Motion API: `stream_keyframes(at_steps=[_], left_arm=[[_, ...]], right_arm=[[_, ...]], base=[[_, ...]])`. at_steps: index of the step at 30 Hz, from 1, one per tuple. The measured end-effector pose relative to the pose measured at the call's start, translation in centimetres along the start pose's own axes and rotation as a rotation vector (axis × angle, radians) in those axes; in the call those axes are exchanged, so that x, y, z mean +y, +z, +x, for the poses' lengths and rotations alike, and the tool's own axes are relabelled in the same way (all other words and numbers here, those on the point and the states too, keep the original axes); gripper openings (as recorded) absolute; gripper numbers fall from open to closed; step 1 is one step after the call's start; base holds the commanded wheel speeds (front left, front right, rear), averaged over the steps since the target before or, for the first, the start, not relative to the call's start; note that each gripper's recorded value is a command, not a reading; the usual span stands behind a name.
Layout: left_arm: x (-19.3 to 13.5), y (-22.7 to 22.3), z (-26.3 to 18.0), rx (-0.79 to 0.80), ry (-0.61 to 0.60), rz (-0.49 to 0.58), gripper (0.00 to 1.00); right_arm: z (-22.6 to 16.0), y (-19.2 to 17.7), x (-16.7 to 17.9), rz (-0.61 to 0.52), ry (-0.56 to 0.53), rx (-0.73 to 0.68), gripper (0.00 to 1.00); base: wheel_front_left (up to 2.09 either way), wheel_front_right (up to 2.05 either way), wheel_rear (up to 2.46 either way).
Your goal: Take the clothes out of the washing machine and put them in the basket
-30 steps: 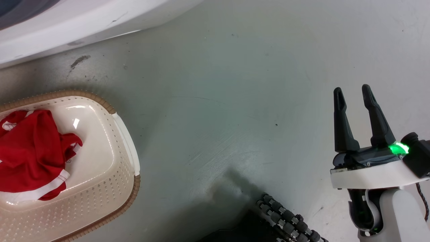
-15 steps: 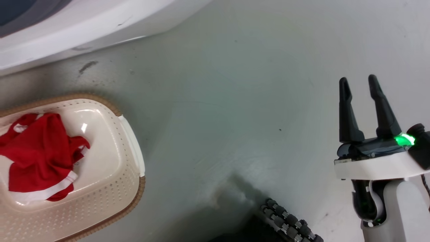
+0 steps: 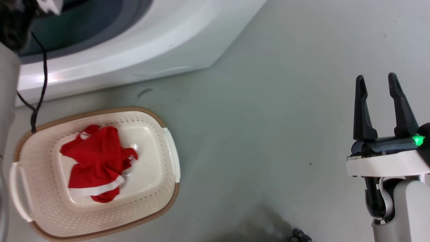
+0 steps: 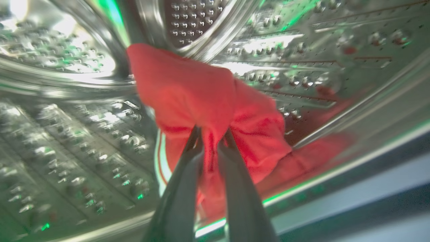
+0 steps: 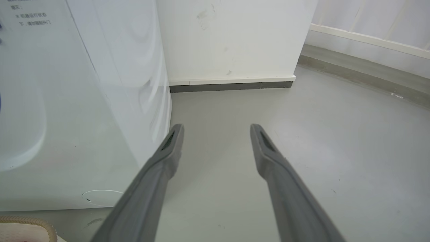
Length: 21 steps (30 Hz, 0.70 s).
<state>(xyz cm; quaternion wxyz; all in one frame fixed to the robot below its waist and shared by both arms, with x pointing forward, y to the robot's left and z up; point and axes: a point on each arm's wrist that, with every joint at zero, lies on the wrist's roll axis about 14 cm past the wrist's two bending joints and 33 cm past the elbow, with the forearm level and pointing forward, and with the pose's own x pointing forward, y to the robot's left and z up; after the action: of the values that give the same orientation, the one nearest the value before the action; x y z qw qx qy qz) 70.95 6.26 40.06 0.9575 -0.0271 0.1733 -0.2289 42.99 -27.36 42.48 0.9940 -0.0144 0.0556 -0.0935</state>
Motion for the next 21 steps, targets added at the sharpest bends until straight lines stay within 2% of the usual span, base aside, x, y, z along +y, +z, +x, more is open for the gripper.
stream_keyframes(at_steps=[10, 15, 21], left_arm=[[0.4, 3.6, -8.3, -0.210, 0.041, 0.078, 0.00], [0.9, 5.1, -12.0, -0.266, 0.076, 0.106, 0.00], [-0.8, 7.0, -16.2, -0.369, 0.091, 0.116, 0.00]], right_arm=[[-1.4, 3.2, 2.0, 0.012, 0.061, -0.080, 1.00], [-2.1, 4.7, 2.9, 0.020, 0.090, -0.120, 1.00], [-3.1, 5.9, 3.6, 0.030, 0.111, -0.149, 1.00]], base=[[0.00, 0.00, 0.00], [0.00, 0.00, 0.00], [0.00, 0.00, 0.00]])
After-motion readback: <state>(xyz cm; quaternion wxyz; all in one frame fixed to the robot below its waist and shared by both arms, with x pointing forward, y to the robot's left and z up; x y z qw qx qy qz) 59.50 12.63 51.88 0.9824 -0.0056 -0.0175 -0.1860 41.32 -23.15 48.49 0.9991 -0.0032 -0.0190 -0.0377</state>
